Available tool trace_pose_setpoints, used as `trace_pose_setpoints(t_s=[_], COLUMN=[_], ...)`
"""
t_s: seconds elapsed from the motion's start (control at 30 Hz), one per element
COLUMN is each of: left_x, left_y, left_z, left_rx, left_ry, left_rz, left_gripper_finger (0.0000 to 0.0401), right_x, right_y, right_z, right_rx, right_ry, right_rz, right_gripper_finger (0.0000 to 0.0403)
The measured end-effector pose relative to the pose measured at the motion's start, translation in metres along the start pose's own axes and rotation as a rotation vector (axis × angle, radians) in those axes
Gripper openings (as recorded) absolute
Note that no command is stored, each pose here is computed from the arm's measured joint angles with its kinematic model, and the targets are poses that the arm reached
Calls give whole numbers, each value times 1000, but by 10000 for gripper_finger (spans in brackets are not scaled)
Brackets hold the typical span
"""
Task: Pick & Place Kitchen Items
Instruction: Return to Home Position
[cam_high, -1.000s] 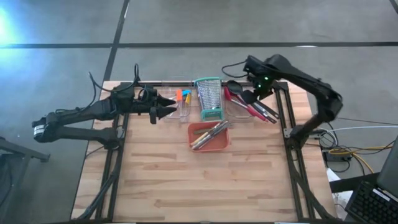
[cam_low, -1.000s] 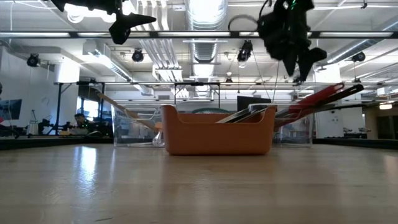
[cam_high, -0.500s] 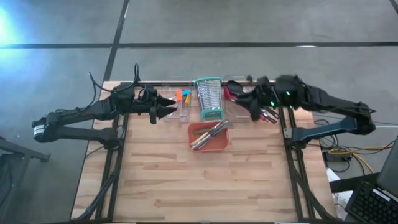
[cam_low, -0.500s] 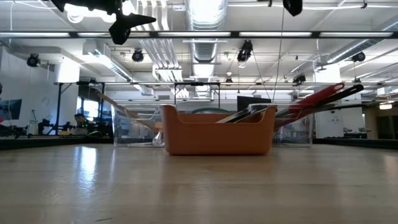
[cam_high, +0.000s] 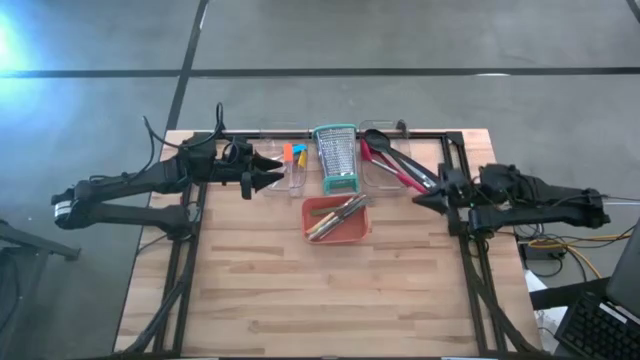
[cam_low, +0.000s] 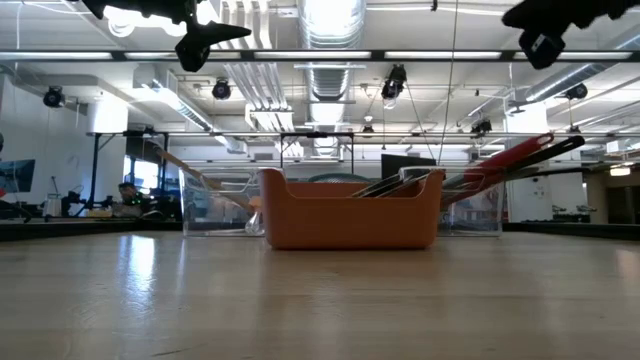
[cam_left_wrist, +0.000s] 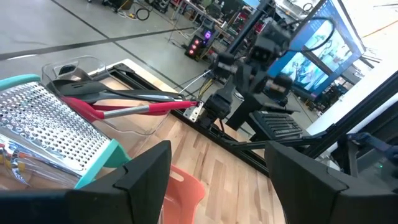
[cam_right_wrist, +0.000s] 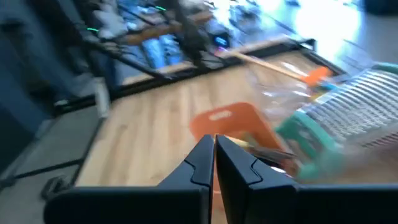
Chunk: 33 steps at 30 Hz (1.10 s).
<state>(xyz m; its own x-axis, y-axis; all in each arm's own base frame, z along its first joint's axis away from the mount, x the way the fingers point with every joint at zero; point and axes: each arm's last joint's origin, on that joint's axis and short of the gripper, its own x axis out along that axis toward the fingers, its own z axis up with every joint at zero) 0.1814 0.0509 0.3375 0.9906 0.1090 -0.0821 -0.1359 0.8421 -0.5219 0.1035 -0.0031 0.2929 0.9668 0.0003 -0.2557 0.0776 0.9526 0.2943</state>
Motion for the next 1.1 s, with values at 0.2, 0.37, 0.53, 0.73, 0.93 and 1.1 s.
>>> trace_pose_setpoints(t_s=[0.2, 0.37, 0.53, 0.73, 0.93, 1.1], left_x=[0, 0, 0, 0, 0, 0], left_y=[0, 0, 0, 0, 0, 0], left_z=[0, 0, 0, 0, 0, 0], left_rx=[0, 0, 0, 0, 0, 0], left_ry=[0, 0, 0, 0, 0, 3], left_rz=[0, 0, 0, 0, 1, 2], left_gripper_finger=[264, 264, 264, 264, 264, 264], right_x=[5, 12, 18, 26, 30, 31], right_y=[-11, -20, -28, -34, -36, -36], right_z=[-40, -72, -95, -115, -120, -120], right_rx=[-84, -188, -299, -335, -328, -346], right_ry=[-115, -124, -123, -94, -80, -71], right_rz=[81, 103, 96, 87, 77, 75], right_gripper_finger=[12, 12, 12, 13, 13, 13])
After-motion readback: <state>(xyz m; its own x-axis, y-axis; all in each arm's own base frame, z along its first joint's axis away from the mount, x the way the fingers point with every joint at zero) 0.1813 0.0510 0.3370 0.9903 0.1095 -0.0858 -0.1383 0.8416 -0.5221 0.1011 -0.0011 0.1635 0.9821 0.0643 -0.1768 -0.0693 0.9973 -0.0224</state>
